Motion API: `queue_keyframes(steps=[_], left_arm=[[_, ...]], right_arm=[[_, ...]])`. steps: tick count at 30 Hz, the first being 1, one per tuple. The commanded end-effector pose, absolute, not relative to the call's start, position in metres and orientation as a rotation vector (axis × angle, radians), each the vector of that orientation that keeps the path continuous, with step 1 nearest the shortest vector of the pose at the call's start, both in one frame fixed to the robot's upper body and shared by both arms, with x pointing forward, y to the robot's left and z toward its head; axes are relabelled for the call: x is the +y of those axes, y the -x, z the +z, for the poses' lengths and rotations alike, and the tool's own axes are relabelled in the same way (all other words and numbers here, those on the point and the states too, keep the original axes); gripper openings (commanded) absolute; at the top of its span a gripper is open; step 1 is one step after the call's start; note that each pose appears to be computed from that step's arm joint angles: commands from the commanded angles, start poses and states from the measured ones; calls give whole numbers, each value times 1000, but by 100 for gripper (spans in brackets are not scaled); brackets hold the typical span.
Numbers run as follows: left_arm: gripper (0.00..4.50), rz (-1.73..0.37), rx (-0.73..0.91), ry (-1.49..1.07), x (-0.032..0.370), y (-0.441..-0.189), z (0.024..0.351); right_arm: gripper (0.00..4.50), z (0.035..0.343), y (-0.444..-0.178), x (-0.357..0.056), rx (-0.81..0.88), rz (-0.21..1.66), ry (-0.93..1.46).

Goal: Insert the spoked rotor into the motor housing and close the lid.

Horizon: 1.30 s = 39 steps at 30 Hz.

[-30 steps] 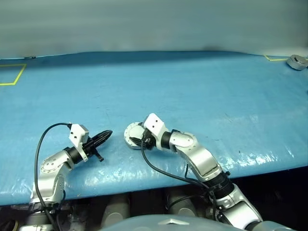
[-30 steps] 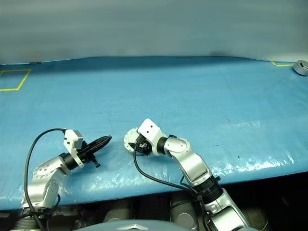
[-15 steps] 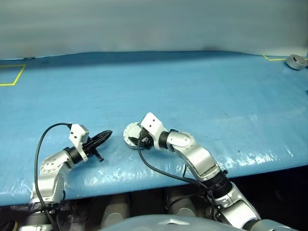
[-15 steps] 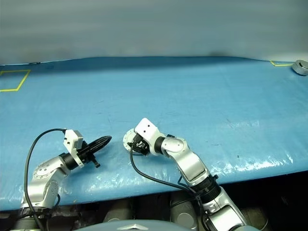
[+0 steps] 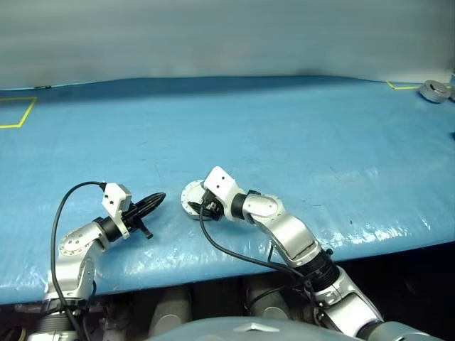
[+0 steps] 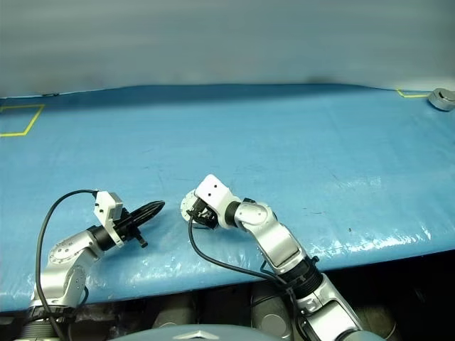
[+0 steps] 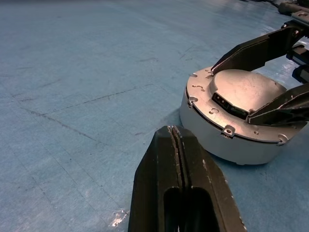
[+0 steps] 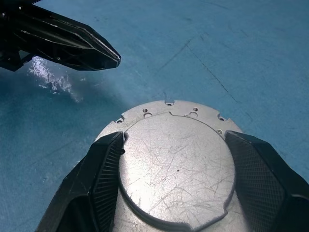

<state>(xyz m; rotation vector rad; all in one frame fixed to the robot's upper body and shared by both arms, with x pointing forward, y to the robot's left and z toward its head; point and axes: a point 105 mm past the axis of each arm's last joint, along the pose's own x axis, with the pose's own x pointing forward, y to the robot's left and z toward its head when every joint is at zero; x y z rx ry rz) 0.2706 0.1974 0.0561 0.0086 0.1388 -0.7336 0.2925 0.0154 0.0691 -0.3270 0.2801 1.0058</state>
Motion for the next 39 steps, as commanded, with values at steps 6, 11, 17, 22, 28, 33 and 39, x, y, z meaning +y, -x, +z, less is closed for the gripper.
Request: queue_keyframes(steps=[6, 11, 17, 22, 28, 33, 39], left_arm=[[0, -735, 117, -30, 198, -272, 64], [0, -735, 115, -32, 199, -273, 64], [0, -734, 115, -36, 199, -273, 65], [0, -758, 59, 13, 192, -277, 80], [0, -916, 67, 86, 169, -273, 92], [0, -977, 191, 13, 162, -270, 74], [0, -964, 274, -70, 165, -272, 60]], right_arm=[[303, 29, -292, -1, 435, 957, 402], [303, 28, -290, 1, 460, 965, 336], [303, 30, -290, 6, 458, 981, 298], [303, 20, -292, -1, 480, 958, 348], [303, 22, -293, -1, 470, 956, 351], [303, 24, -294, 0, 457, 951, 347], [303, 31, -296, 1, 430, 944, 339]])
